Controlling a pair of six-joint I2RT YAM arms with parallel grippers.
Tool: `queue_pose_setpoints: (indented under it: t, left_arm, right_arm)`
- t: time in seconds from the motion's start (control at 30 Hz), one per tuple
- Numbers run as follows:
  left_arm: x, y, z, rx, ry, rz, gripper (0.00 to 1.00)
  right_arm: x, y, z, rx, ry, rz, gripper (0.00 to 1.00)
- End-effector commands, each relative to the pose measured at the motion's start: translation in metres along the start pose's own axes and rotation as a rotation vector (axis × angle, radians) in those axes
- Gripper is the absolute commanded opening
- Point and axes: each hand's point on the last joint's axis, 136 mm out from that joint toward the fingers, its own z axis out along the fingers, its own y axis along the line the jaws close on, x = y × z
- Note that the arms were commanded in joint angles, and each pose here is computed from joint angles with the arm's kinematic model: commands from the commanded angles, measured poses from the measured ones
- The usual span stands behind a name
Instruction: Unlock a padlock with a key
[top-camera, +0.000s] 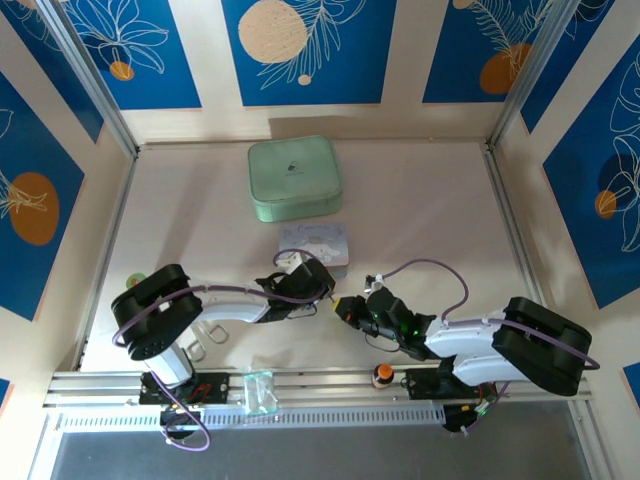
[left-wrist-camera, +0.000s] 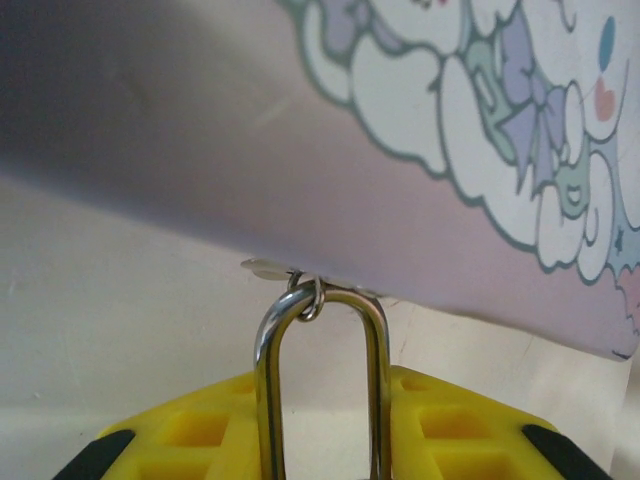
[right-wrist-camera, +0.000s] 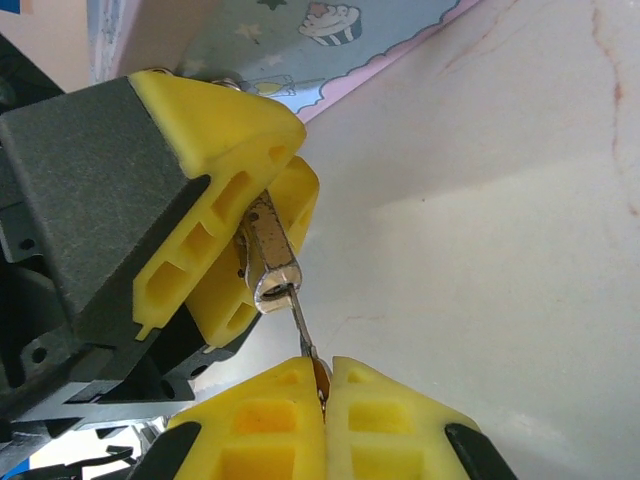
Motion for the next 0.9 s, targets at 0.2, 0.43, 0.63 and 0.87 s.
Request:
queue_pose_setpoints:
  t: [0.2,0.43,0.63,0.87]
  left_arm:
    - [0.0096,-0.0251,-0.0019,0.069,0.023,-0.016,0.00]
    - [0.0102,-0.0277,-0.0015,0.065,0.022,-0.004,0.00]
    - [0.0128,-0.0299,0.0019,0.070,0.034,-0.013,0.00]
    - [0.0135,-0.0244,0.0054,0.060,0.031,-0.030,0.00]
  right_arm:
    - [-0.0127,0.0117,-0.0010,-0.038,-0.072,0.001,0.00]
    - [-0.0139,0.0144,-0.0019,-0.045,-0.075,-0.002,0.00]
    - [-0.0140,0.0142,-0.0020,-0.042,-0.084,-0.002,0.00]
    - [-0.0158,0.0082,-0.0040,-0.029,-0.100,0.017,0.00]
